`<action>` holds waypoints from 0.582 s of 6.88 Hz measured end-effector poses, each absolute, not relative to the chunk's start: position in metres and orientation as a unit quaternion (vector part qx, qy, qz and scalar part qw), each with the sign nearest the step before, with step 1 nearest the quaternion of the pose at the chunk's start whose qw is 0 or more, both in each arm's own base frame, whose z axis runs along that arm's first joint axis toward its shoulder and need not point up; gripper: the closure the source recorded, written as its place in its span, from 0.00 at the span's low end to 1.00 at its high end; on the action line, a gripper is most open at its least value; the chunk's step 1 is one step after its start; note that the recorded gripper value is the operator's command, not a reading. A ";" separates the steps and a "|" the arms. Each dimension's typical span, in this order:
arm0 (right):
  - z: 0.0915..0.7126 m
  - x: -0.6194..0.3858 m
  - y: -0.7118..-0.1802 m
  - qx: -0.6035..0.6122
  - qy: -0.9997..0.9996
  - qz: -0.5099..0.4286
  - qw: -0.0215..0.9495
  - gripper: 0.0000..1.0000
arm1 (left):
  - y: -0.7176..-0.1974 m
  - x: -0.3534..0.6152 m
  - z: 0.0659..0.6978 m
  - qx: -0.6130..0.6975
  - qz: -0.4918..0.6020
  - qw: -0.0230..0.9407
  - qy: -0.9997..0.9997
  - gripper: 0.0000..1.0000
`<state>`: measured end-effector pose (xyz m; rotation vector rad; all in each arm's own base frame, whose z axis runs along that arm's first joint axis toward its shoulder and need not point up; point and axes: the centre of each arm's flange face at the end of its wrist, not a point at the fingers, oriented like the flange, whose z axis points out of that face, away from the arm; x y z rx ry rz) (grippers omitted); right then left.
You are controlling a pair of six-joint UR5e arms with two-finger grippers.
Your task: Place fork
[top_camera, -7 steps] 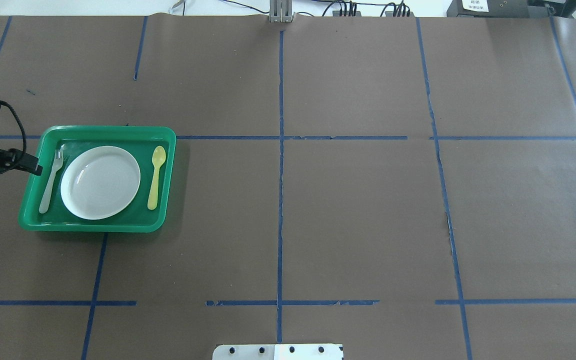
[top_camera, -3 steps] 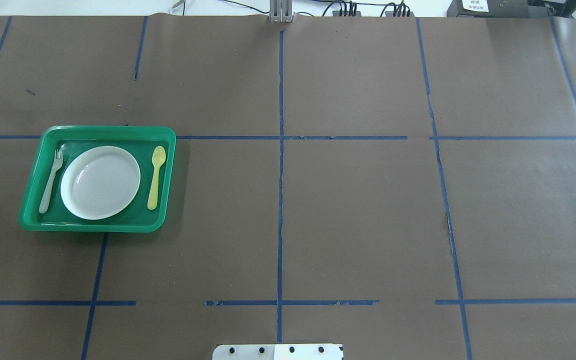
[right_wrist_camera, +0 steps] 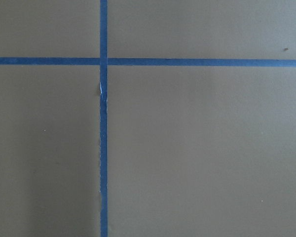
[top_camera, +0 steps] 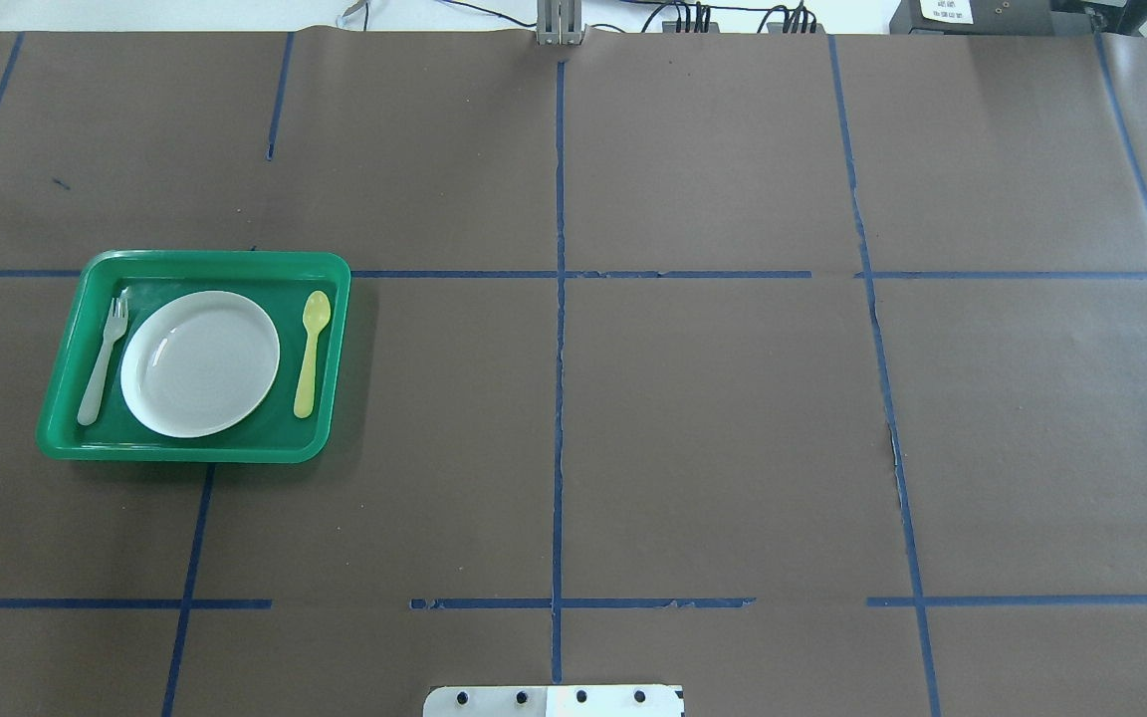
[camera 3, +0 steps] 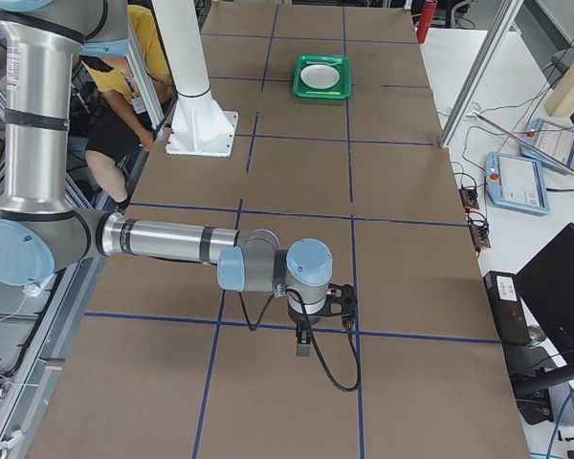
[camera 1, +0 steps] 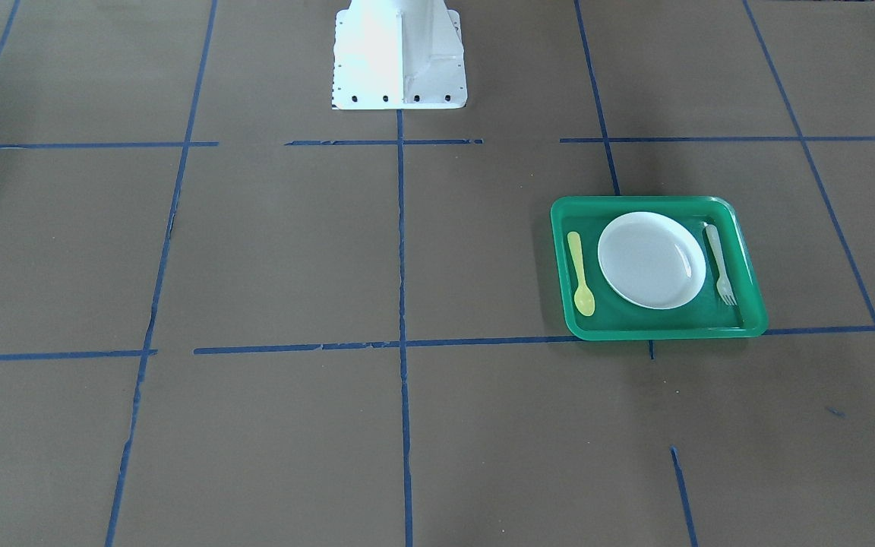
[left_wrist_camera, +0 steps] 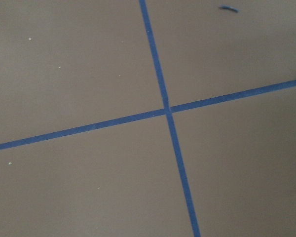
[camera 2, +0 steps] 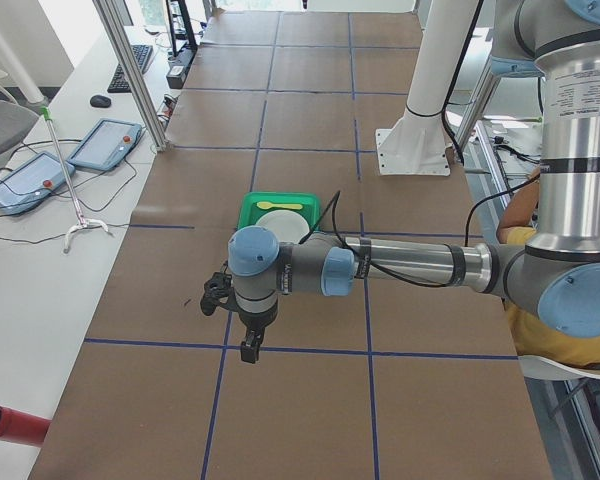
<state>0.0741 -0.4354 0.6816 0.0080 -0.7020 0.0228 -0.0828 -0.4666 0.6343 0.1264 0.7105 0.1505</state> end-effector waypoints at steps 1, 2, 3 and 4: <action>0.682 0.074 -0.435 0.004 -0.344 0.011 0.939 0.00 | -0.465 -0.084 0.635 0.061 0.073 0.931 0.352 0.00; 0.682 0.074 -0.435 0.004 -0.344 0.011 0.939 0.00 | -0.465 -0.085 0.636 0.061 0.073 0.931 0.353 0.00; 0.682 0.074 -0.435 0.004 -0.344 0.011 0.939 0.00 | -0.464 -0.085 0.636 0.061 0.073 0.930 0.354 0.00; 0.682 0.074 -0.435 0.004 -0.344 0.011 0.939 0.00 | -0.464 -0.085 0.636 0.062 0.073 0.930 0.355 0.00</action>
